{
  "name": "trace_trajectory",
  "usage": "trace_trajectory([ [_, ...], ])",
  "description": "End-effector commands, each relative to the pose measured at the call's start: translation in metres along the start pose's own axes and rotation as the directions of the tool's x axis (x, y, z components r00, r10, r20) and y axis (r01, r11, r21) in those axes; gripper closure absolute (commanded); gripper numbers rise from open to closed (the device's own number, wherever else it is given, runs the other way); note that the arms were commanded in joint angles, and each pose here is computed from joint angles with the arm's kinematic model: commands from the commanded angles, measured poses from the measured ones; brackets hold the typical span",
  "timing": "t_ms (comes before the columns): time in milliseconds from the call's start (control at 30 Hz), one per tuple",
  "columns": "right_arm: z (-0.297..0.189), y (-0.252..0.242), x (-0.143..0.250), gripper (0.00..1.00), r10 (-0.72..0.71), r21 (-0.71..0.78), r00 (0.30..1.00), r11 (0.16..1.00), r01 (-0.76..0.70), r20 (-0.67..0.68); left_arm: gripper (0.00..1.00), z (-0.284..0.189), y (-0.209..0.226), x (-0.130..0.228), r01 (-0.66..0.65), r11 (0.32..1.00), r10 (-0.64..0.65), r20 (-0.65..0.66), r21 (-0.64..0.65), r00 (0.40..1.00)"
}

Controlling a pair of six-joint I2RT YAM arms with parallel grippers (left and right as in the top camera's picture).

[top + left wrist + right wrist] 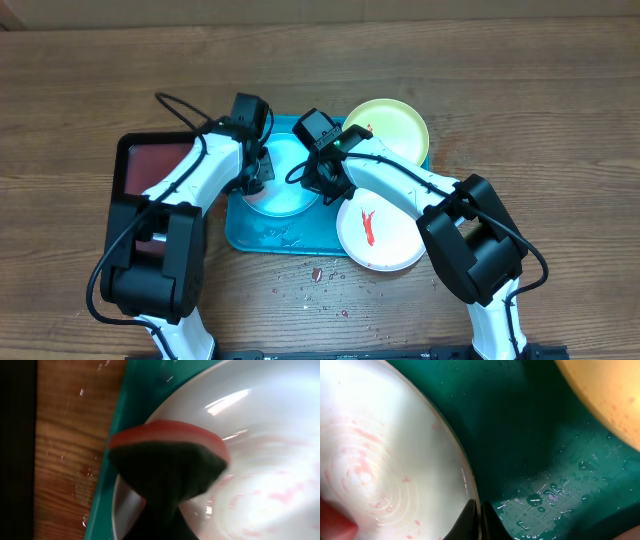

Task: Clean dirty plates on tray and stack at the side
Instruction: 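Scrub the white plate again with the sponge in the left gripper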

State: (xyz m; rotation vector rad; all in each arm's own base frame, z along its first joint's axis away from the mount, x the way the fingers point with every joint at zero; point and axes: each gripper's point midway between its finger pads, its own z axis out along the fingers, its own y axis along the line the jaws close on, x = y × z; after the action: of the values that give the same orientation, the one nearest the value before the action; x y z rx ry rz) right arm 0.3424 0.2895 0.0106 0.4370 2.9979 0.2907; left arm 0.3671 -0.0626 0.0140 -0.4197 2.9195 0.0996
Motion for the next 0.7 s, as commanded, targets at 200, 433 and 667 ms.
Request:
trace_trajectory([
  [200, 0.007, -0.018, -0.004, 0.96, 0.023, 0.057, 1.000, 0.998, -0.023, 0.000, 0.96, 0.015, -0.019, 0.051, -0.234, 0.952, 0.261, -0.129, 0.196, 0.957],
  [433, 0.007, -0.024, -0.006, 0.96, 0.038, 0.066, 0.999, 0.997, -0.038, -0.008, 0.96, -0.012, -0.065, 0.088, -0.444, 0.691, 0.576, -0.062, 0.571, 0.815],
  [667, 0.007, -0.024, -0.005, 0.96, 0.039, 0.065, 0.999, 0.997, -0.038, -0.015, 0.96, 0.016, -0.030, 0.024, -0.302, 0.931, 0.308, 0.004, 0.206, 0.951],
])
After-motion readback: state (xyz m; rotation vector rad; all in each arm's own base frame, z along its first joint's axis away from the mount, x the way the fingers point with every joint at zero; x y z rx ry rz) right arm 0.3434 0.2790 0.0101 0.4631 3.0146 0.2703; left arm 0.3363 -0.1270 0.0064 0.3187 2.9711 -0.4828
